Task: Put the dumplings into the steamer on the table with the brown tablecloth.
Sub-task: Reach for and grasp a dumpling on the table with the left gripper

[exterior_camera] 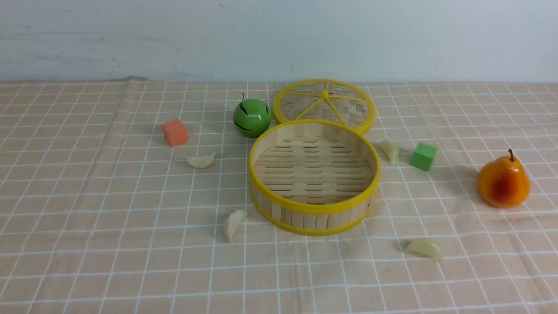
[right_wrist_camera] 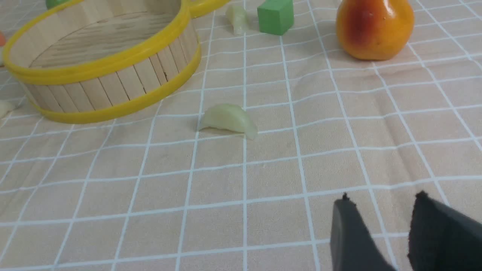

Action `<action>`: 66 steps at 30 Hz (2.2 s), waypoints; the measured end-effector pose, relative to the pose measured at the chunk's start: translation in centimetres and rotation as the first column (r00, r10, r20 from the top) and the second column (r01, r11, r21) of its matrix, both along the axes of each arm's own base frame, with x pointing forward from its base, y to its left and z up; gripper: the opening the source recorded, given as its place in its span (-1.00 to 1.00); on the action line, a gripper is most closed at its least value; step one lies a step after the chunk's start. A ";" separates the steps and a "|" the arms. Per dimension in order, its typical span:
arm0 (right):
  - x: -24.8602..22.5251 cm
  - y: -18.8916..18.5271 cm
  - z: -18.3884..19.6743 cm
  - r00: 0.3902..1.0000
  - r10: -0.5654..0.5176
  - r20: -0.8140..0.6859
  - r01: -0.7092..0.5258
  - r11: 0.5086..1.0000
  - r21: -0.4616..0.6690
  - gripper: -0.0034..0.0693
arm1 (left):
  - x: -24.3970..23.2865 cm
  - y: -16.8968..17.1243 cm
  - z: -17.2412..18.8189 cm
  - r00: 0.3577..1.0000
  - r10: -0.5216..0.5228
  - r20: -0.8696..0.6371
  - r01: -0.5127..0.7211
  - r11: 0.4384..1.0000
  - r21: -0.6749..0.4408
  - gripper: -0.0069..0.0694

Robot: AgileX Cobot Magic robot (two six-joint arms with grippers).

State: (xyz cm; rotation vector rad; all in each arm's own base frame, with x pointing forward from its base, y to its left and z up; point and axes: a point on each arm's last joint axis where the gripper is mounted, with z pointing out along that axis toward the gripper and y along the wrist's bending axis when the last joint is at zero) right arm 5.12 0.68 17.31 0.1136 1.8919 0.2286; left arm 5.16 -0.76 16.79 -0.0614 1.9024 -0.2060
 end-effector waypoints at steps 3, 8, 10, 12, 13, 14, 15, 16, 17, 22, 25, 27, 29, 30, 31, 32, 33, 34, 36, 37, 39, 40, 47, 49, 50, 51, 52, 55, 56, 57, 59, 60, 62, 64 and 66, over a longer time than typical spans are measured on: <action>0.0 0.0 0.0 1.000 0.000 0.000 0.000 1.000 0.000 -0.25 | 0.0 0.0 0.0 1.000 0.000 0.000 0.000 1.000 0.000 -0.20; 0.0 0.0 0.0 1.000 0.000 0.000 0.000 1.000 0.000 -0.25 | 0.0 0.0 0.0 1.000 0.000 0.000 0.000 1.000 0.000 -0.20; 0.0 0.0 0.0 1.000 0.000 0.000 0.000 1.000 0.000 -0.25 | 0.0 0.0 0.0 1.000 0.000 0.000 0.000 1.000 0.000 -0.20; 0.0 0.0 0.0 1.000 0.000 0.000 0.000 1.000 0.000 -0.25 | 0.0 0.0 0.0 1.000 0.000 0.000 0.000 1.000 0.000 -0.20; 0.0 0.0 0.0 1.000 0.000 0.000 0.000 1.000 0.000 -0.25 | 0.0 0.0 0.0 1.000 0.000 0.000 0.000 1.000 0.000 -0.20; 0.0 0.0 0.0 1.000 0.000 0.000 0.000 1.000 0.000 -0.25 | 0.0 0.0 0.0 1.000 0.000 0.000 0.000 1.000 0.000 -0.20; 0.0 0.0 0.0 1.000 0.000 0.000 0.000 1.000 0.000 -0.25 | 0.0 0.0 0.0 1.000 0.000 0.000 0.000 1.000 0.000 -0.20; 0.0 0.0 0.0 1.000 0.000 0.000 0.000 1.000 0.000 -0.25 | 0.0 0.0 0.0 1.000 0.000 0.000 0.000 1.000 0.000 -0.20; 0.0 0.0 0.0 1.000 0.000 0.000 0.000 1.000 0.000 -0.25 | 0.0 0.0 0.0 1.000 0.000 0.000 0.000 1.000 0.000 -0.20; 0.0 0.0 0.0 1.000 0.000 0.000 0.000 1.000 0.000 -0.25 | 0.0 0.0 0.0 1.000 0.000 0.000 0.000 1.000 0.000 -0.20; 0.0 0.0 0.0 1.000 0.000 0.000 0.000 1.000 0.000 -0.25 | 0.0 0.0 0.0 1.000 0.000 0.000 0.000 1.000 0.000 -0.20; 0.0 0.0 0.0 1.000 0.000 0.000 0.000 1.000 0.000 -0.25 | 0.0 0.0 0.0 1.000 0.000 0.000 0.000 1.000 0.000 -0.20; 0.0 0.0 0.0 1.000 0.000 0.000 0.000 1.000 0.000 -0.25 | 0.0 0.0 0.0 1.000 0.000 0.000 0.000 1.000 0.000 -0.20; 0.0 0.0 0.0 1.000 0.000 0.000 0.000 1.000 0.000 -0.25 | 0.0 0.0 0.0 1.000 0.000 0.000 0.000 1.000 0.000 -0.20; 0.0 0.0 0.0 1.000 0.000 0.000 0.000 1.000 0.000 -0.25 | 0.0 0.0 0.0 1.000 0.000 0.000 0.000 1.000 0.000 -0.20; 0.0 0.0 0.0 1.000 0.000 0.000 0.000 1.000 0.000 -0.25 | 0.0 0.0 0.0 1.000 0.000 0.000 0.000 1.000 0.001 -0.20; 0.0 0.0 0.0 1.000 0.000 0.000 0.000 1.000 0.000 -0.25 | 0.0 0.0 0.0 1.000 0.001 0.005 -0.001 1.000 0.003 -0.20; 0.0 0.0 0.0 1.000 0.000 0.000 0.000 1.000 0.000 -0.25 | 0.0 0.0 0.0 1.000 0.001 0.006 -0.001 1.000 0.003 -0.20; 0.0 0.0 0.0 1.000 0.000 0.000 0.000 1.000 0.000 -0.25 | 0.1 0.0 0.2 1.000 0.003 0.027 -0.003 1.000 0.002 -0.20; 0.0 0.0 0.0 1.000 0.000 0.000 0.000 1.000 0.000 -0.25 | 0.1 0.0 0.4 0.999 0.004 0.043 -0.004 1.000 0.001 -0.20; 0.0 0.0 0.0 1.000 0.000 0.000 0.000 1.000 0.000 -0.25 | 0.2 0.1 0.6 0.997 0.007 0.072 -0.007 1.000 -0.002 -0.20; 0.0 0.0 0.0 1.000 0.000 0.000 0.000 1.000 0.000 -0.25 | 0.3 0.1 0.9 0.994 0.011 0.105 -0.010 1.000 -0.006 -0.20; 0.1 -0.1 0.2 1.000 -0.003 0.021 0.003 1.000 -0.017 -0.25 | 0.5 0.3 3.5 0.926 0.044 0.376 -0.032 0.999 -0.037 -0.20; 0.2 -0.1 0.3 0.998 -0.006 0.064 0.007 1.000 -0.020 -0.25 | 0.4 0.4 4.3 0.886 0.056 0.461 -0.038 0.998 -0.049 -0.20; 0.2 -0.1 0.4 0.997 -0.007 0.078 0.009 1.000 -0.018 -0.25 | 0.4 0.4 4.6 0.872 0.060 0.487 -0.039 0.998 -0.053 -0.20; 0.4 -0.2 0.9 0.989 -0.011 0.144 0.015 1.000 -0.022 -0.25 | 0.3 0.5 5.1 0.839 0.068 0.540 -0.042 0.997 -0.061 -0.20; 0.5 -0.2 1.5 0.978 -0.014 0.209 0.020 1.000 -0.025 -0.25 | 0.2 0.5 5.5 0.818 0.073 0.571 -0.044 0.997 -0.065 -0.20; 0.5 -0.3 3.6 0.905 -0.009 0.426 0.037 0.998 -0.058 -0.25 | -0.1 0.6 6.2 0.767 0.084 0.636 -0.046 0.996 -0.076 -0.20; 0.4 -0.3 4.3 0.866 -0.006 0.499 0.040 0.998 -0.057 -0.25 | -0.2 0.7 6.4 0.750 0.088 0.656 -0.047 0.996 -0.081 -0.20; 0.2 -0.2 4.8 0.838 -0.005 0.546 0.041 0.998 -0.054 -0.25 | -0.2 0.7 6.6 0.737 0.091 0.669 -0.047 0.995 -0.083 -0.20; -0.1 -0.2 5.8 0.769 -0.010 0.639 0.036 0.999 -0.028 -0.25 | -0.4 0.7 6.9 0.713 0.103 0.694 -0.038 0.993 -0.108 -0.20; -0.3 -0.2 6.3 0.729 -0.019 0.684 0.025 1.000 0.002 -0.25 | -0.4 0.8 7.0 0.705 0.110 0.701 -0.029 0.992 -0.127 -0.20; -0.5 -0.2 6.8 0.690 -0.032 0.723 0.008 0.999 0.037 -0.25 | -0.5 0.8 7.1 0.697 0.124 0.706 -0.011 0.987 -0.163 -0.20; -1.1 -0.3 7.8 0.597 -0.057 0.800 -0.020 0.996 0.087 -0.25 | -0.5 0.8 7.2 0.700 0.159 0.696 0.037 0.966 -0.257 -0.20; -1.3 -0.4 8.1 0.568 -0.075 0.820 -0.028 0.993 0.111 -0.25 | -0.5 0.8 7.2 0.706 0.187 0.683 0.080 0.937 -0.340 -0.20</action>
